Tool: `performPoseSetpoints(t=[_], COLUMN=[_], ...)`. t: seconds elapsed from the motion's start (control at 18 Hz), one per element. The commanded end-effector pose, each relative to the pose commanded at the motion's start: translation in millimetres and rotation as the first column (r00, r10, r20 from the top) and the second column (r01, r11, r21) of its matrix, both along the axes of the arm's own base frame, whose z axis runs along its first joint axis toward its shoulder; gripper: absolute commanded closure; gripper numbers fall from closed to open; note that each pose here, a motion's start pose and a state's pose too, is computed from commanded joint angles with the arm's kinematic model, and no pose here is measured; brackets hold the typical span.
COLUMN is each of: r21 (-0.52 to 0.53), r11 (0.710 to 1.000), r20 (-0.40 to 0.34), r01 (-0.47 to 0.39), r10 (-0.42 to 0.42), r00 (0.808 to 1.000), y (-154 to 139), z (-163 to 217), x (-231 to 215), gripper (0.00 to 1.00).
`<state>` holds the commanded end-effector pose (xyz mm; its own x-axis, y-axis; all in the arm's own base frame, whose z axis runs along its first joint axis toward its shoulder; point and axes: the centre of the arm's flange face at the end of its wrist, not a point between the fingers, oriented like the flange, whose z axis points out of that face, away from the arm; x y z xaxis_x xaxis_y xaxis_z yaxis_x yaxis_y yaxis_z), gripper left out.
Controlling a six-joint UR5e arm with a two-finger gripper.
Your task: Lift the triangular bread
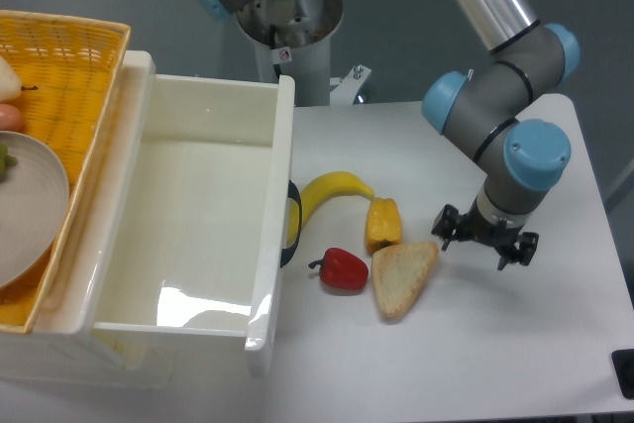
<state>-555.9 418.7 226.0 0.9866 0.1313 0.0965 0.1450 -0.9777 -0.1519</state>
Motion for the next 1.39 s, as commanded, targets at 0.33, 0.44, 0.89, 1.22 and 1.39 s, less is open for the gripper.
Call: performPoseSetpoints(t=[0.33,0.44,0.89,1.22,1.39], r21=[0.026,0.022,0.015,0.015,0.017], r11=[0.996,0.993,0.985,0.984,0.981], r20=[0.027,0.037,0.085,0.09,0.088], r01=[0.083,0.117,0.169,0.18,0.194], r10=[-0.084,-0.118,-0.17,-0.18,-0.195], r00=[0.996,0.992,0.982,0.98,0.977], y=[-6.0,-8.2,-19.4,-17.2,-15.5], z=[-6.1,-10.8,-16.2,-16.7,-16.7], x=[8.4,13.0,13.3,15.8,17.0], gripper=[0.04,0.04,0.17,0.38,0.55])
